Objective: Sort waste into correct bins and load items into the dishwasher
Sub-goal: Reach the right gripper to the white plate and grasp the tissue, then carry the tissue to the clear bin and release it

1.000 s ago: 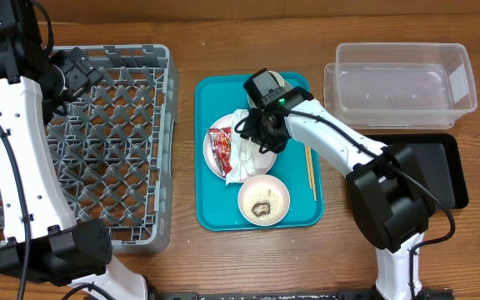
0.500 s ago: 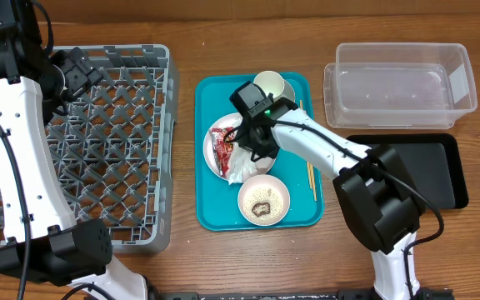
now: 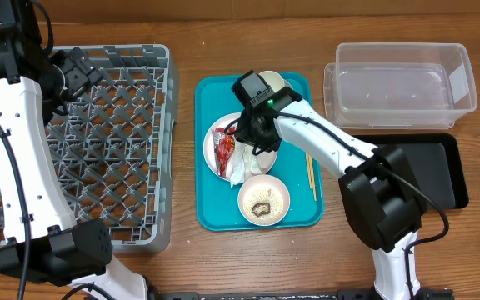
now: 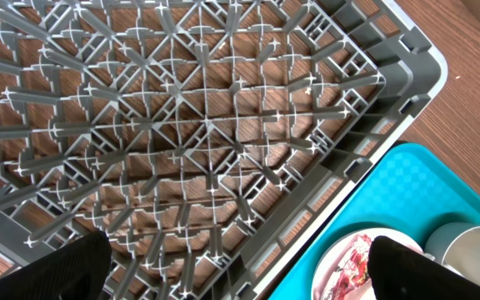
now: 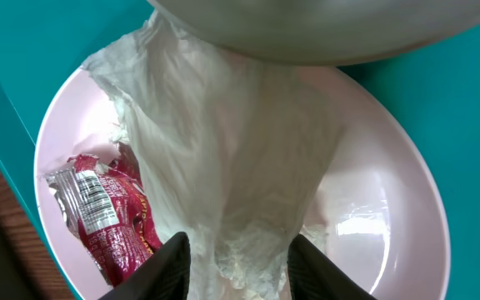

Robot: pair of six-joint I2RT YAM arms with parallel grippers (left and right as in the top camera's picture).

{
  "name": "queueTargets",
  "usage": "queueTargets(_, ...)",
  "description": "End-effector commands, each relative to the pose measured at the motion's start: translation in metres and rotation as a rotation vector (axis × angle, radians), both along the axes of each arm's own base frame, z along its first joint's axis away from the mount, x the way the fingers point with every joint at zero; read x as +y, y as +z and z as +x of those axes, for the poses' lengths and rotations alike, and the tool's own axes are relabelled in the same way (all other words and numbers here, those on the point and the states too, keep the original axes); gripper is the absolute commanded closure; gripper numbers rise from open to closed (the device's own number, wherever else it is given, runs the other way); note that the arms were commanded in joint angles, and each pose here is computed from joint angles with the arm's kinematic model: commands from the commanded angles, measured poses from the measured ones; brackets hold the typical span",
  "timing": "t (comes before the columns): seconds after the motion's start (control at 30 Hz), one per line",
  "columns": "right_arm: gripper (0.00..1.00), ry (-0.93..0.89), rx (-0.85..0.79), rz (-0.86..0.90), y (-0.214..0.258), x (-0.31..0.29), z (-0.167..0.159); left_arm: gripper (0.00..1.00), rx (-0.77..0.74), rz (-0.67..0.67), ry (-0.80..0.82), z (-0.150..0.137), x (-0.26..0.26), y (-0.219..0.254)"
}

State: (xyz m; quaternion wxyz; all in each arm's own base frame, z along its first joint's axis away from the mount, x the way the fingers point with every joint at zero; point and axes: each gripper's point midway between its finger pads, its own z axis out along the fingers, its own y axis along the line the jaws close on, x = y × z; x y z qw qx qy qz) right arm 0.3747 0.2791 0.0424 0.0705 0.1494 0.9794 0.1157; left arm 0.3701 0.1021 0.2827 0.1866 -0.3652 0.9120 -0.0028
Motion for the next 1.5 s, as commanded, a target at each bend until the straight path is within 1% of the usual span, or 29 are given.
queueTargets(0.0,0.59,-0.009,-0.042,-0.044,0.01,-0.014,0.011,0.0,0.001,0.002,0.018,0.0,0.001,0.0)
queueTargets(0.07,0.59,-0.03,-0.03,-0.05,0.009,-0.022,0.013,0.0,0.001,0.002,0.018,0.0,0.001,0.0)
queueTargets(0.13,0.55,-0.053,-0.022,-0.051,0.006,-0.027,0.014,0.0,0.001,0.002,0.018,0.0,0.001,0.0)
queueTargets(0.2,0.55,-0.089,-0.01,-0.045,0.002,-0.028,0.013,0.0,0.001,0.002,0.018,0.0,0.001,0.0)
queueTargets(0.47,0.55,-0.059,-0.043,-0.011,0.0,-0.008,0.014,0.0,0.001,0.002,0.018,0.0,0.001,0.0)
queueTargets(0.53,0.55,-0.057,-0.027,-0.036,-0.009,-0.01,0.011,0.0,0.001,0.002,0.018,0.0,0.001,0.0)
queueTargets(0.63,0.62,-0.056,0.002,-0.061,-0.025,-0.012,0.008,0.0,0.001,0.002,0.018,0.0,0.001,0.0)
queueTargets(0.9,0.65,-0.085,0.035,-0.038,-0.023,-0.024,0.011,0.0,0.001,0.002,0.018,0.0,0.001,0.0)
queueTargets(0.93,0.67,-0.086,0.038,-0.035,-0.022,-0.024,0.011,0.0,0.001,0.002,0.018,0.0,0.001,0.0)
queueTargets(1.2,0.66,-0.035,0.046,0.019,0.002,-0.01,0.014,0.0,0.001,0.002,0.018,0.0,0.001,0.0)
queueTargets(1.33,0.66,-0.035,0.05,0.016,0.003,-0.01,0.013,0.0,0.001,0.002,0.018,0.0,0.001,0.0)
queueTargets(1.4,0.67,-0.035,0.055,0.013,0.003,-0.011,0.012,0.0,0.001,0.003,0.017,0.0,0.001,0.0)
queueTargets(1.47,0.72,-0.035,0.064,0.007,0.002,-0.013,0.01,0.0,0.001,0.002,0.018,0.0,0.001,0.0)
